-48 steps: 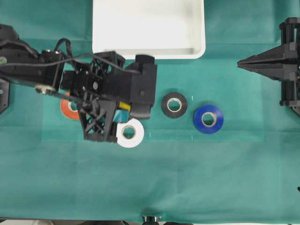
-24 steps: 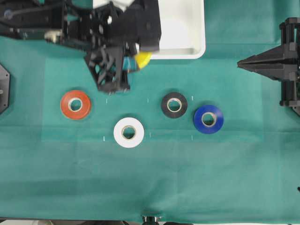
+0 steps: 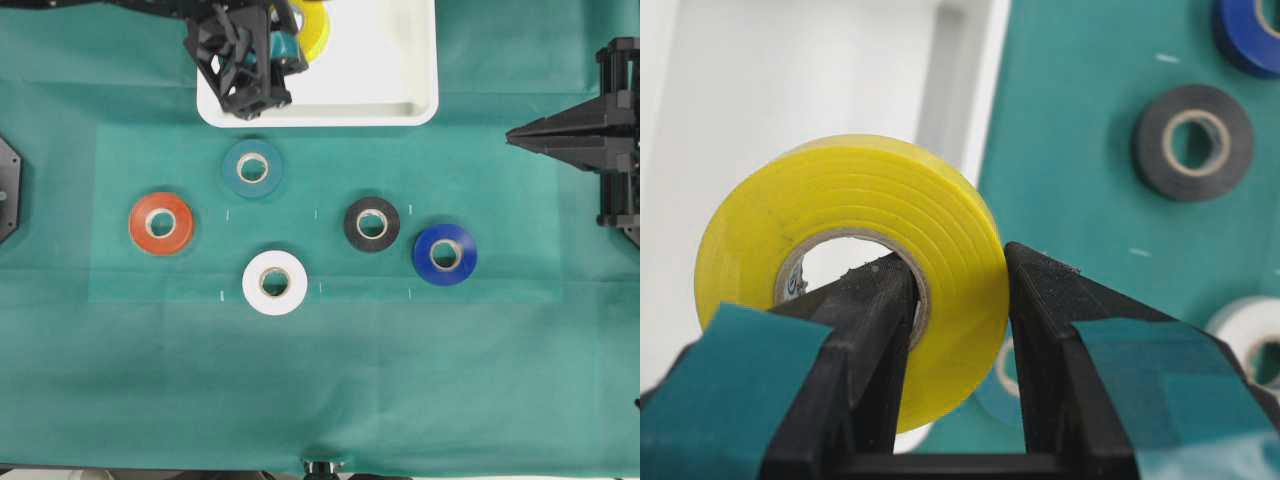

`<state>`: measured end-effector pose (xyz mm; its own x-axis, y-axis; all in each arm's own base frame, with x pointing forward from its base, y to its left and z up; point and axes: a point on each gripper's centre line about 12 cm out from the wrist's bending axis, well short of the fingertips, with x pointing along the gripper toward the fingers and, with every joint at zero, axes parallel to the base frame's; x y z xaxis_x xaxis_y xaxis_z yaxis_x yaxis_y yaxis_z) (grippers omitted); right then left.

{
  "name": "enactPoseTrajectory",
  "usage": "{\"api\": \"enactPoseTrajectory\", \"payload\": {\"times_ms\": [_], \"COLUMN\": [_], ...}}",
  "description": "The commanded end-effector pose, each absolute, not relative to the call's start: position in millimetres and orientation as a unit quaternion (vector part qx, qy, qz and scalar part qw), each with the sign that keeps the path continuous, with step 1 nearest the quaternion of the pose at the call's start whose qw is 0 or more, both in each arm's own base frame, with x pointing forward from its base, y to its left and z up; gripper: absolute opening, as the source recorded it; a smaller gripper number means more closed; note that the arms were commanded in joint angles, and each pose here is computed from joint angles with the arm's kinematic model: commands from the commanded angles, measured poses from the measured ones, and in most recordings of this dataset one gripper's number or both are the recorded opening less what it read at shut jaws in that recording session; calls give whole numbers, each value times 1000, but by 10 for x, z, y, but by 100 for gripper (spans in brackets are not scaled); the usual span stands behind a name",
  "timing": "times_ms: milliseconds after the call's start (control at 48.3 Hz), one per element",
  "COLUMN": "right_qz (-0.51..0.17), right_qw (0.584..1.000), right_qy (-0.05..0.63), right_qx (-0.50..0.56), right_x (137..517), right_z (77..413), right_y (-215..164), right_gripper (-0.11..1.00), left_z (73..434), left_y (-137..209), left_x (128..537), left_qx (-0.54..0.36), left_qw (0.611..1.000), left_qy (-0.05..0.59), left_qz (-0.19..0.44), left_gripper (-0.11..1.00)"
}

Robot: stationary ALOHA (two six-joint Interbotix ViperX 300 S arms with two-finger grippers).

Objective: Pick up the tape from a random location and place it into the white case.
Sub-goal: 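Carry the yellow roll forward over the white tray with the left gripper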

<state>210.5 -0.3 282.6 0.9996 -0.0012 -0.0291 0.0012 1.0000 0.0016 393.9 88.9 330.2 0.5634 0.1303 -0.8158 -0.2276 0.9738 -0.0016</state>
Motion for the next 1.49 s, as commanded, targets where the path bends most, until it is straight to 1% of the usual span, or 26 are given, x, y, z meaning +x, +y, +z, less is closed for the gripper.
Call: {"api": "enactPoseTrajectory", "payload": {"times_ms": [0,186,1077,1222,1471], "right_qz": [0,0,0,0,0], "right_qw": [1000,1000,1000,1000,1000], "right_qy": [0,0,0,0,0], "right_qx": [1,0,0,0,0], "right_x": [2136,2136,2136,2136,2136], "right_z": [2939,2939,2939,2939,2939], "right_y": [0,0,0,0,0], "right_gripper": [0,0,0,0,0], "left_z": [3422,3421,3379,3314,3083], "left_y": [957,1011,1010,1018,1042], "left_x": [3918,3903,3901,3933,4024], "left_qx": [-53,-55,-57,-57,-60], "left_qw": [889,888,885,882,874], "left_qy": [441,441,447,453,468], "left_qz": [110,115,115,115,114], "left_gripper": [24,24,24,24,24]}}
